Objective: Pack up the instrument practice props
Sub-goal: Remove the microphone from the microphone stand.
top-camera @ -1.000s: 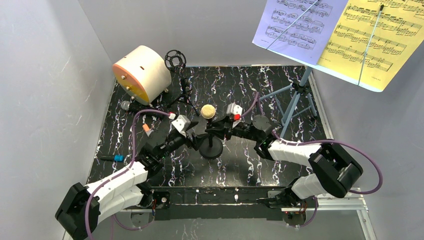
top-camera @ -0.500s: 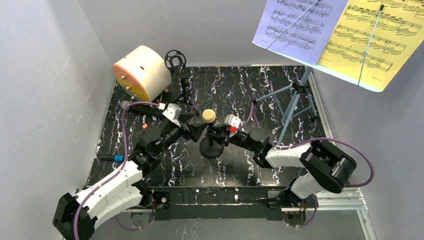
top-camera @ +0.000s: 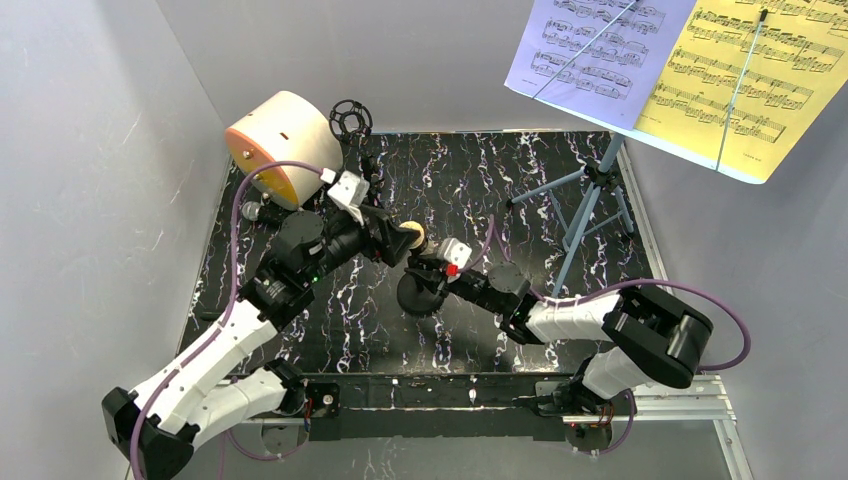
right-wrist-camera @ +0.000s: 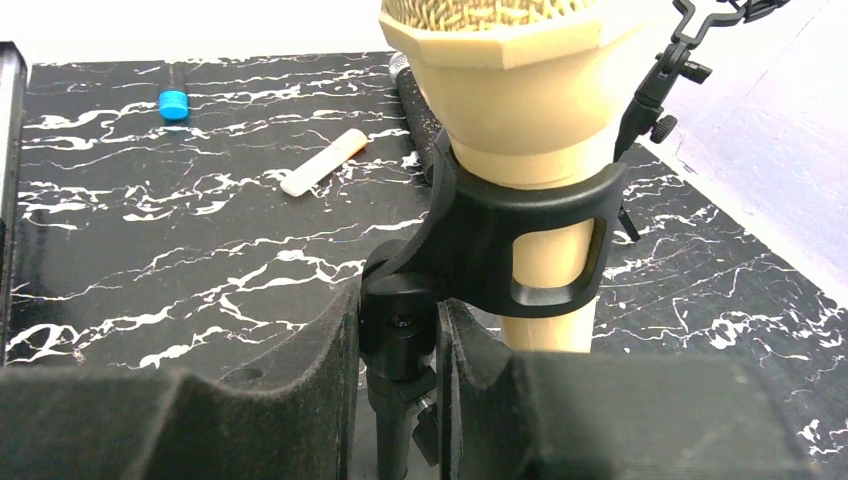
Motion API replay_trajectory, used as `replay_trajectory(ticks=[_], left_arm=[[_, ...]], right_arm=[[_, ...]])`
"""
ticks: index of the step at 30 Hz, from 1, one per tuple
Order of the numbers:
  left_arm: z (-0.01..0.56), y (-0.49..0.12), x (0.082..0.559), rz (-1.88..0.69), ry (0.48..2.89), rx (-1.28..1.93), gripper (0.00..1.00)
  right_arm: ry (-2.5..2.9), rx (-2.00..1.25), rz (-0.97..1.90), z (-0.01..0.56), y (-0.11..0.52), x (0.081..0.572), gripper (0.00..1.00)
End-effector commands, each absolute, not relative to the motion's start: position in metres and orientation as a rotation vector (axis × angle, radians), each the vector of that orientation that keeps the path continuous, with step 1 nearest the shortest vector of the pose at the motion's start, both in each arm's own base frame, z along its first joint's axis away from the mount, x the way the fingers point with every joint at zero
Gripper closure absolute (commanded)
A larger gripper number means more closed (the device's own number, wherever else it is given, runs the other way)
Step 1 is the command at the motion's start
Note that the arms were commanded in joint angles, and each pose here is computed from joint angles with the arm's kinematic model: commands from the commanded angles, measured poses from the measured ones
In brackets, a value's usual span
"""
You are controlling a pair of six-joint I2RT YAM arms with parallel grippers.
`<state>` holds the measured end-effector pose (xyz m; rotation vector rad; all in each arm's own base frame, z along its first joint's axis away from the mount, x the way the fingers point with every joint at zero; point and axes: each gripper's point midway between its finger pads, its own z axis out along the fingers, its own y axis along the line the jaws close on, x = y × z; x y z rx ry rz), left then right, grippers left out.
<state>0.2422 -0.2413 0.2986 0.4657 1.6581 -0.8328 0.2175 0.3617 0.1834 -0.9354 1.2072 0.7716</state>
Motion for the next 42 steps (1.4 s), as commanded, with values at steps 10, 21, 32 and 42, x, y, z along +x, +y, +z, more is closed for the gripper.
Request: replay_trajectory(ticks=[10,21,32,42], left_arm=[[0.295,-0.249,0.257,-0.661,1.877,0.489,0.02],[0.282,-0.254,0.254,-0.424,1.932,0.568,0.31],[0.283,-0.243,0.244,-0.456,1.826,0.524,0.92],[0.258,-0.235,0.235,-0.547,1.756,0.433,0.97]], right_arm=[[1.326,-1.009,0.479,0.145,0.351,0.243,0.99],[1.362,-0.997,0.457,0.139,0.352,0.247,0.99],[1.476,-0.858,0.498,0.126,0.344,0.255,0.99],[1.599,-0.655,0.609,0.116,0.324,0.263,0.99]])
